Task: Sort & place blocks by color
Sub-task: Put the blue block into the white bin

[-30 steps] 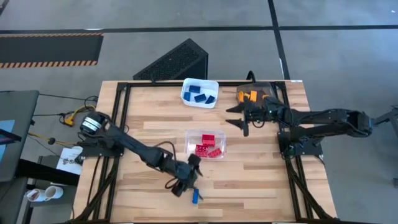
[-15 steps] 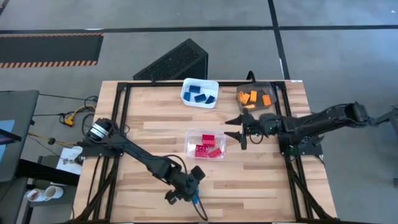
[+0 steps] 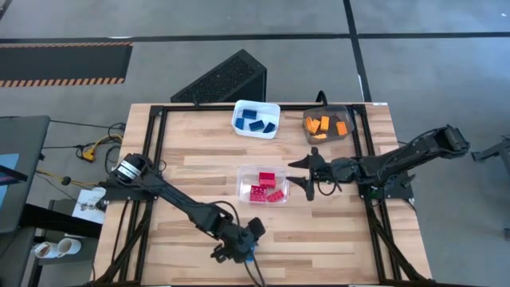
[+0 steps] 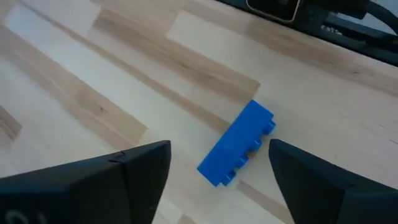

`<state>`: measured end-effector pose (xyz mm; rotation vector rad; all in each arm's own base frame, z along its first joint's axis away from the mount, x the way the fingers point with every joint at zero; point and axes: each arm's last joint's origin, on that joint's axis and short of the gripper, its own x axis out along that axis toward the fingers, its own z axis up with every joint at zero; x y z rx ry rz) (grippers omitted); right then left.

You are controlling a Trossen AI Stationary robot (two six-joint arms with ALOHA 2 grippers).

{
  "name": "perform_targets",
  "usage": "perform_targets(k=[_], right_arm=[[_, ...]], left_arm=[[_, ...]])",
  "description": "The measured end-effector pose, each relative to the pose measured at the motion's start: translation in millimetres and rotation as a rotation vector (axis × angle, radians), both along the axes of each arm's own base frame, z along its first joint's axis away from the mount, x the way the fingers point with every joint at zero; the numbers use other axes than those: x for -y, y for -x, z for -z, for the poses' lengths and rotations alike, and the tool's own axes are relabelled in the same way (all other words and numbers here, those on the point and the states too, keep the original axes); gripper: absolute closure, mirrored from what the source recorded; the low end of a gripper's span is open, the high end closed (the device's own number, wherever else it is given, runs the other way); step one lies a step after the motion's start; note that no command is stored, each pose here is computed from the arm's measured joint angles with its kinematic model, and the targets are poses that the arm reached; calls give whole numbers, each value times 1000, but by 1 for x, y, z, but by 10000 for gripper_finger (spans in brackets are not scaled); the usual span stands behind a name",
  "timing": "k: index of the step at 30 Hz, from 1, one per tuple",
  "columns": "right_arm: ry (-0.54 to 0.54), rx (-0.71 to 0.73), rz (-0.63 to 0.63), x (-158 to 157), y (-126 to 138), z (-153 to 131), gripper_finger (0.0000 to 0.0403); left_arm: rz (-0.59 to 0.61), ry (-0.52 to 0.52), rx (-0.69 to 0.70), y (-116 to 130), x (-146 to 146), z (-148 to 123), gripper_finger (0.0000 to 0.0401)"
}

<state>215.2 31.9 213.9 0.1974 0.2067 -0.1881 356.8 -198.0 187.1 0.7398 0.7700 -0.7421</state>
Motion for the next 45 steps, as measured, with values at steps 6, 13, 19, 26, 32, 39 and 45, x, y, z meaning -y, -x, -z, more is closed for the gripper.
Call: perform_targets(k=[6, 13, 19, 26, 32, 39, 45], right_arm=[[4, 3, 12, -2, 0, 0, 138], [7, 5, 13, -2, 0, -1, 138], [15, -2, 14, -1, 0, 0, 138], [32, 2, 14, -1, 0, -1, 138], [62, 12, 20, -1, 0, -2, 138], [111, 26, 32, 4, -1, -5, 138], [156, 7, 56, 12, -2, -4, 138]], left_arm=[[67, -24, 38, -2, 5, 6, 107], [124, -53, 8, -12, 10, 25, 116], [143, -84, -45, -18, 11, 38, 137], [82, -60, -80, -22, 1, 41, 200], [-42, -20, -189, -23, -16, 43, 318], [-222, 43, -318, -21, -56, 21, 346], [-267, 66, -167, -16, -78, -31, 346]])
